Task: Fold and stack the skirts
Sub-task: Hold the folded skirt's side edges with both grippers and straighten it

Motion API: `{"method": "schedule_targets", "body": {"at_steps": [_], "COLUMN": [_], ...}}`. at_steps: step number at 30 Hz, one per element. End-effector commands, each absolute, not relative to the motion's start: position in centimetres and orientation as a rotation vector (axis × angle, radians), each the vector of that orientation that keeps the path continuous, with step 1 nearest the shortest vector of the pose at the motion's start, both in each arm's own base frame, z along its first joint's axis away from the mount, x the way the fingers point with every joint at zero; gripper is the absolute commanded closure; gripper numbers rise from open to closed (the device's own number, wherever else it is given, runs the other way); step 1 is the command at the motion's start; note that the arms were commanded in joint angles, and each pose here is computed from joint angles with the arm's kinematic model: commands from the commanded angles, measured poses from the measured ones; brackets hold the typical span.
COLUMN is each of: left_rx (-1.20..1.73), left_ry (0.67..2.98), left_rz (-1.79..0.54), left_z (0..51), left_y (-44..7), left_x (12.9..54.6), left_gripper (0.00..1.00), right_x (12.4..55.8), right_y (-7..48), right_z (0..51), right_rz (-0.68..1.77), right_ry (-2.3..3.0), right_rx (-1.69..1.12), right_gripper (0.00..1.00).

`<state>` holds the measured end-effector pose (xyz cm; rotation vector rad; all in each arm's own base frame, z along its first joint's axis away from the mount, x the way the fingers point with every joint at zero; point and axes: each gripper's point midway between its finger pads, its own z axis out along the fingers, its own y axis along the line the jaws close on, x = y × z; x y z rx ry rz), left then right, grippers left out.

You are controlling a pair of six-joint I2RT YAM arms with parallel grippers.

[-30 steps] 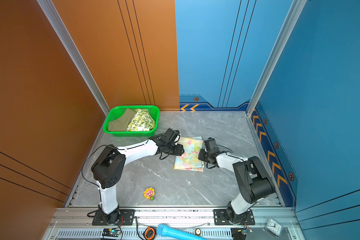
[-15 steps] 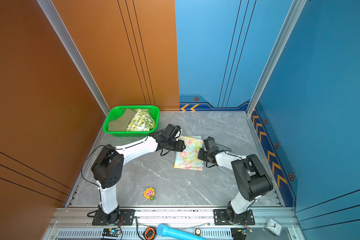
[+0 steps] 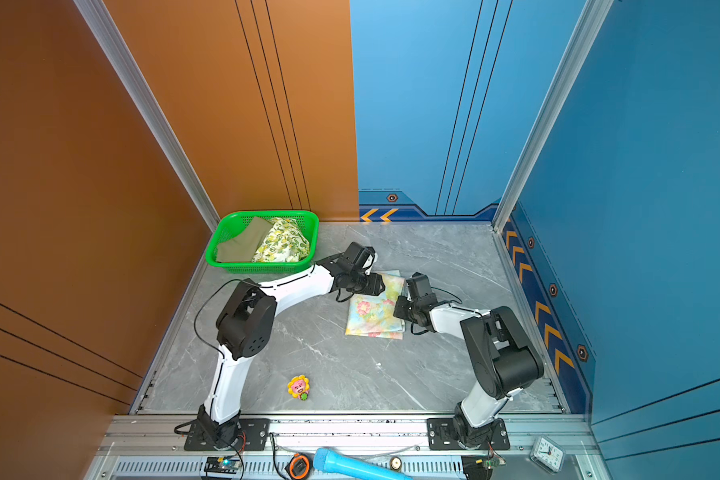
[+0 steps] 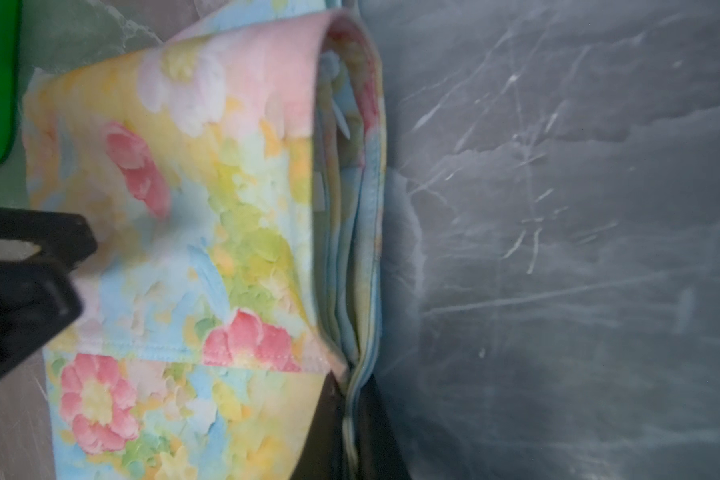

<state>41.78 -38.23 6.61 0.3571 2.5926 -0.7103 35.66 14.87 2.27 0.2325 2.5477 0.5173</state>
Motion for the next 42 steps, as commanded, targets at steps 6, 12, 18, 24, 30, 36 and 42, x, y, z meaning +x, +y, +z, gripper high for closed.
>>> {"method": "schedule_targets", "body": {"at_steps": [6,12,18,24,30,36,42], "left_rx": [0.326,0.352,0.371,0.364,0.378,0.383,0.419], "left_ry": [2.636,2.574,2.563,2.654,2.718,2.747,2.685], "left_rz": [-0.732,-0.792,-0.791,-0.767,-0.711,-0.67,-0.71], "left_z": [3.0,8.5,11.1,7.1,3.5,3.4,7.2], "left_y": [-36.9,-36.8,-35.5,-34.3,-34.4,-33.9,-34.0], "left_x": [44.2,44.0,40.2,36.8,35.4,35.2,33.6], "left_gripper": [0.43,0.41,0.39,0.4,0.4,0.4,0.4], "right_x": [31.0,31.2,31.5,31.5,31.5,31.3,31.4], "right_y": [13.7,13.3,13.2,13.2,13.0,12.6,12.2], "right_z": [-1.7,-1.7,-1.8,-1.7,-1.1,-0.9,-1.0], "right_rz": [0.443,0.438,0.463,0.469,0.459,0.441,0.429], "right_ry": [2.745,2.743,2.729,2.723,2.714,2.711,2.712], "right_rx": [0.218,0.249,0.317,0.341,0.348,0.353,0.371], "right_gripper": [1.0,1.0,1.0,1.0,1.0,1.0,1.0]}}
